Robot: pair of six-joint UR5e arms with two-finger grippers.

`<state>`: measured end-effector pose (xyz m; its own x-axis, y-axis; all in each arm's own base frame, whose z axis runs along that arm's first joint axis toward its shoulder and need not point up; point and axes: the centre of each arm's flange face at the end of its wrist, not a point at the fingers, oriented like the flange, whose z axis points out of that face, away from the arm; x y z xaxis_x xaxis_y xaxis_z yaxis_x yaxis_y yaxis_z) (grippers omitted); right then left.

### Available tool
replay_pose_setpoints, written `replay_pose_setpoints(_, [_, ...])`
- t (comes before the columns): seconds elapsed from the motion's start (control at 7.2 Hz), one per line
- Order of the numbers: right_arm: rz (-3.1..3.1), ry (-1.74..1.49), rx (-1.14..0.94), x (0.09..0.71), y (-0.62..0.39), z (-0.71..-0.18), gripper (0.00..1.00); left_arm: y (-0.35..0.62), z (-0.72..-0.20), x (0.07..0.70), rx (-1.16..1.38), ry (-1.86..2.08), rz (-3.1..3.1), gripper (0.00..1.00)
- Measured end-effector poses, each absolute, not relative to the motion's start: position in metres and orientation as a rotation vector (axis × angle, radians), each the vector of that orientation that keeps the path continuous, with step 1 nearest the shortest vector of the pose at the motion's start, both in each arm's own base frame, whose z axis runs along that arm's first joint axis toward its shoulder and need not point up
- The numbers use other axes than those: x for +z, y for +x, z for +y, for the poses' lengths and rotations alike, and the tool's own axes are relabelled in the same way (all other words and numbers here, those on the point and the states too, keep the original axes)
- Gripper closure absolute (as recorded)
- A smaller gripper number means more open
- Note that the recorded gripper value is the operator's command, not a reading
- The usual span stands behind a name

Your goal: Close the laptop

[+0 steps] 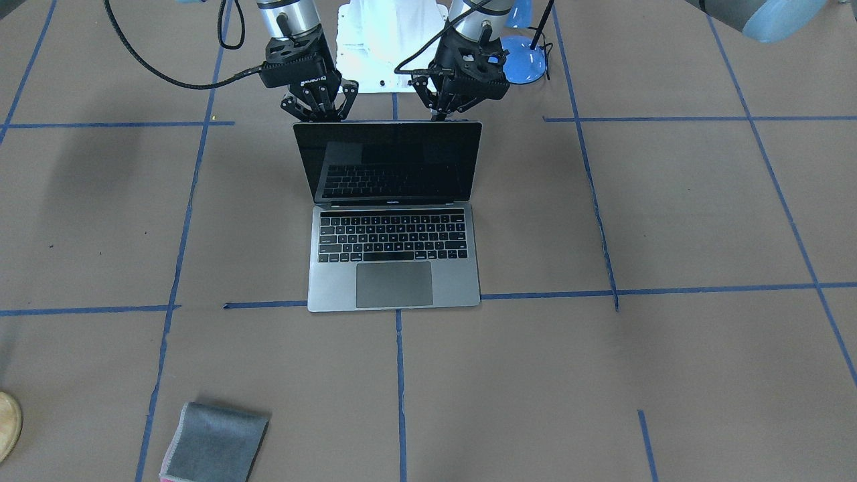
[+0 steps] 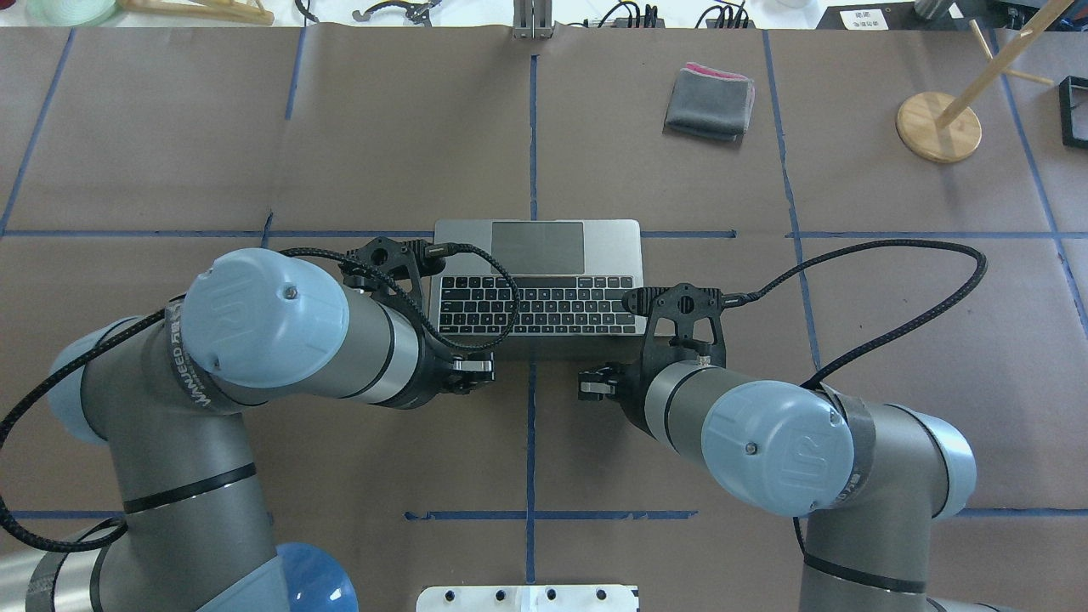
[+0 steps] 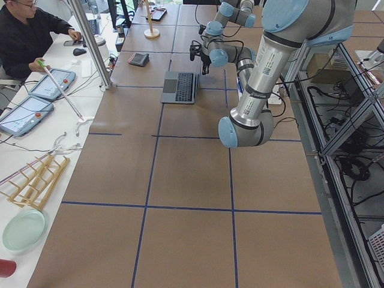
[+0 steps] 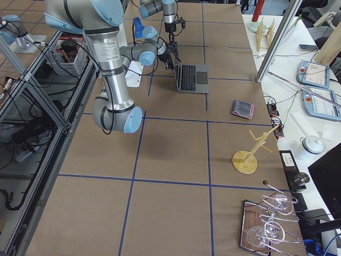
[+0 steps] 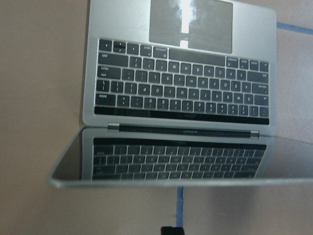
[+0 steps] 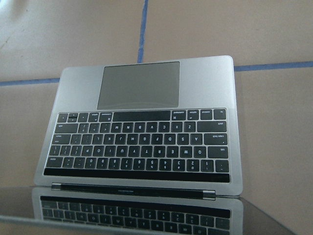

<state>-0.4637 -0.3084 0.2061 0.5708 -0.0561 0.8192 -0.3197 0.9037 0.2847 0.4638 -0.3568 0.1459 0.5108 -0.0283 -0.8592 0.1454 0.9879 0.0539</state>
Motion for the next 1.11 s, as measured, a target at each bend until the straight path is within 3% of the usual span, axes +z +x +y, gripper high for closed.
replay_pose_setpoints(1.11, [-0.884,0.431,0.19,0.209,-0.473,-0.41,1.0,0.49,-0.445,0.137,-0.157,0.183,0.99,1.0])
